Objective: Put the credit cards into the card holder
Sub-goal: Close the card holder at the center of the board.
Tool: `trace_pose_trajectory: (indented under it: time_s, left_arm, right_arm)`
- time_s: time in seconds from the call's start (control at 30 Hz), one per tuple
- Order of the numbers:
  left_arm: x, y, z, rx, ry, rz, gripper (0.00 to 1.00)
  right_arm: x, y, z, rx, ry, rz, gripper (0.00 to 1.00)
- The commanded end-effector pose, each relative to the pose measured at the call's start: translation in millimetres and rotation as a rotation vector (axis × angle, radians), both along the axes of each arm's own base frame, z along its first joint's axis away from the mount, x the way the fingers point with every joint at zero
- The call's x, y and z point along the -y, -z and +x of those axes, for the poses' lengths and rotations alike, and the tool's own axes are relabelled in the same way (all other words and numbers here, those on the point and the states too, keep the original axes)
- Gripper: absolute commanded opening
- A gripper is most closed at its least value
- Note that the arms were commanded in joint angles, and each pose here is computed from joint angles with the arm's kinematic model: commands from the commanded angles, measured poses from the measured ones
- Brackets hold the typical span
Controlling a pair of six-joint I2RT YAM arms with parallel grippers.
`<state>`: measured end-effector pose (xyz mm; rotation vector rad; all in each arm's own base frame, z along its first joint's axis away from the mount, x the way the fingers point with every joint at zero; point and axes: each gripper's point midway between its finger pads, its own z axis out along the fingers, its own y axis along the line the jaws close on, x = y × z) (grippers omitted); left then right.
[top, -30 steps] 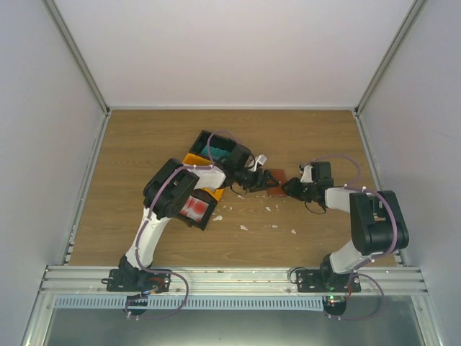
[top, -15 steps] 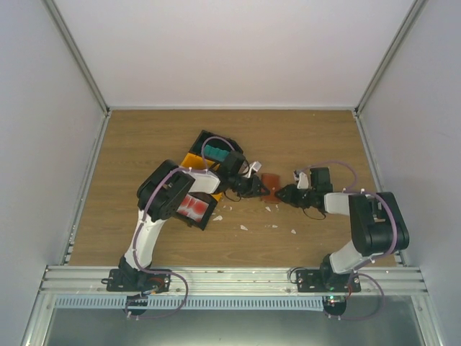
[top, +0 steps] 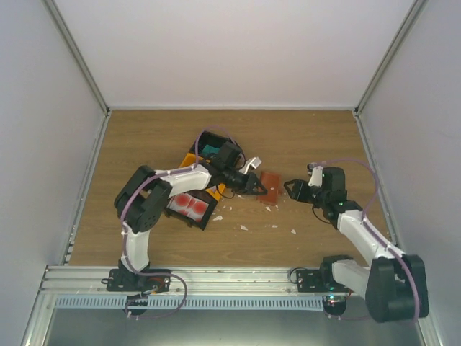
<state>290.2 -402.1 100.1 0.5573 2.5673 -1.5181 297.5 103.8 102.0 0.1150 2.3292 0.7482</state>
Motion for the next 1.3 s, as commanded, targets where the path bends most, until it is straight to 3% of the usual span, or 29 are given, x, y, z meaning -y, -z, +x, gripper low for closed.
trace_pose_trajectory:
  time_s: [0.0,0.27,0.6,0.83,1.13,1.27]
  left_arm:
    - [-12.8,-54.9,-15.6,-0.029,0.097,-0.099,0.00]
    - [-49.9,-92.5,-2.2,-0.048,0.035,-0.151,0.00]
    - [-56.9,-103.9,-11.2,-0.061,0.079,-0.202,0.00]
    - [-59.2,-104.5,-19.4,-0.051,0.105,-0.215,0.00]
    - [-61.8,-106.6,-25.0,-0.045,0.119,-0.223,0.00]
    - [-60.2,-89.6,-19.7,-0.034,0.075,-0.160,0.00]
  right_arm:
    - [-21.1,-19.7,-10.8,0.122,-0.150,0.011,0.51]
    - [-65.1,-72.2,-35.6,0.358,-0.360,0.102,0.56]
    - [-76.0,-62.7,-21.4,0.337,-0.352,0.004,0.60]
    - [-71.7,-67.0,-2.5,0.333,-0.270,-0.027,0.57]
    - [-18.2,-48.2,18.9,0.230,0.091,-0.138,0.53]
    - [-7.2,-48.2,13.8,0.184,0.161,-0.136,0.53]
